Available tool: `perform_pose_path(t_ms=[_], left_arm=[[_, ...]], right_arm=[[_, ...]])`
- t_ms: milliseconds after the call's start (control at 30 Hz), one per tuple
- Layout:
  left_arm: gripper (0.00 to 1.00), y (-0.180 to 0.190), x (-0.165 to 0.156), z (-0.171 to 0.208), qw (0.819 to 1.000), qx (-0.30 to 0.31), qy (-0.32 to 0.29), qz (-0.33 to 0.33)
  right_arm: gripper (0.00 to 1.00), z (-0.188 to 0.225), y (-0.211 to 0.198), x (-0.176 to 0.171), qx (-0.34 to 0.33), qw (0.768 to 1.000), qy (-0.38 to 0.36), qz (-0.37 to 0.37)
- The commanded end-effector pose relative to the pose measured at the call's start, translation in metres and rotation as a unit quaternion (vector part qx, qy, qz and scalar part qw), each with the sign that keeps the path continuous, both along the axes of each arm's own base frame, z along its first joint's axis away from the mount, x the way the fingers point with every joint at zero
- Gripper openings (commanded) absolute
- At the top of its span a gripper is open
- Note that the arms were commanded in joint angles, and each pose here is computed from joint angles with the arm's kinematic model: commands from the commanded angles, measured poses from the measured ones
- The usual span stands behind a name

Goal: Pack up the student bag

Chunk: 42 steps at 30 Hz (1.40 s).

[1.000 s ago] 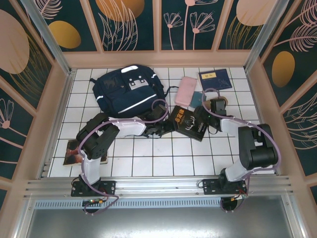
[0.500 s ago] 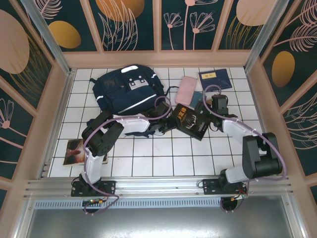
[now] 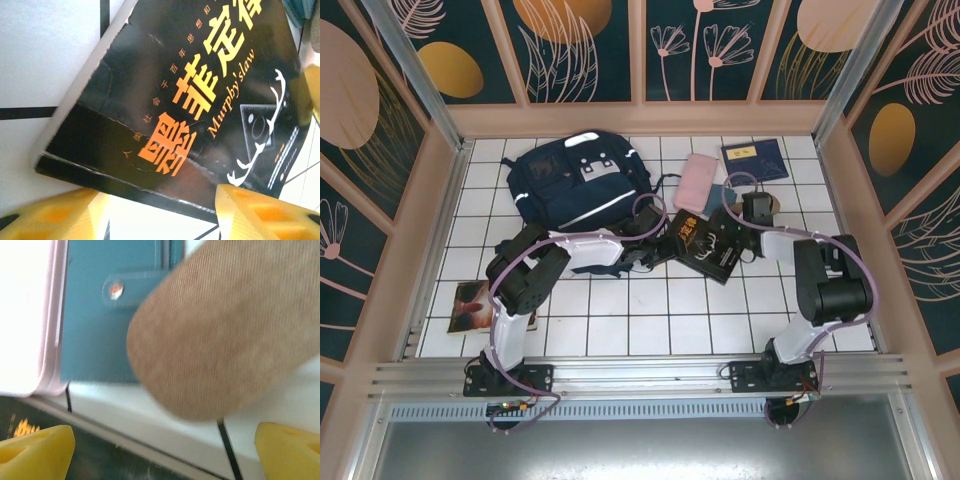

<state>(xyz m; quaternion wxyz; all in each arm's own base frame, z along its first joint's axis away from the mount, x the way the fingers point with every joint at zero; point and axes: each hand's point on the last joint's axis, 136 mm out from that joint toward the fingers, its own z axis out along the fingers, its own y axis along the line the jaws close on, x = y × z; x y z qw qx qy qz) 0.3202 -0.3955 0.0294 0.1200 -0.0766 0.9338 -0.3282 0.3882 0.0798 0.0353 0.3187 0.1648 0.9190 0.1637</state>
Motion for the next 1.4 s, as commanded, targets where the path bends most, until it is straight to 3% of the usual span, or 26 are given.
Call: perform_pose_path(t_ms=[0, 200, 533, 633, 700, 867, 900, 1167, 1367], left_arm=[[0.59, 0.011, 0.021, -0.018, 0.999, 0.032, -0.018, 0.014], [0.60, 0.027, 0.034, -0.013, 0.997, 0.055, -0.036, 0.028], [0.60, 0.044, 0.018, -0.021, 0.996, 0.078, -0.027, 0.015], [0.60, 0.043, 0.009, -0.023, 0.998, 0.059, -0.011, 0.016], [0.60, 0.045, 0.004, -0.024, 0.998, 0.052, -0.003, 0.023], [0.60, 0.049, -0.003, -0.030, 0.998, 0.044, 0.010, 0.042], [0.60, 0.046, -0.003, -0.032, 0.998, 0.037, 0.013, 0.041], [0.61, 0.016, 0.014, -0.025, 0.999, -0.006, 0.001, 0.031], [0.61, -0.015, 0.020, 0.036, 0.987, -0.148, -0.069, -0.001]], right_arm=[[0.91, -0.012, 0.033, -0.056, 0.066, 0.995, 0.058, 0.036], [0.82, 0.006, 0.052, -0.093, 0.083, 0.993, 0.050, 0.063], [0.70, -0.008, 0.042, -0.057, -0.010, 0.995, 0.047, 0.088], [0.53, -0.022, 0.043, -0.054, -0.022, 0.993, 0.070, 0.097], [0.49, -0.028, 0.045, -0.058, -0.015, 0.992, 0.079, 0.098], [0.14, -0.040, 0.045, -0.074, -0.002, 0.991, 0.095, 0.095], [0.11, -0.042, 0.046, -0.076, 0.003, 0.991, 0.098, 0.095], [0.07, -0.048, 0.052, -0.084, 0.024, 0.989, 0.110, 0.099], [0.06, -0.055, 0.054, -0.086, 0.028, 0.987, 0.122, 0.105]])
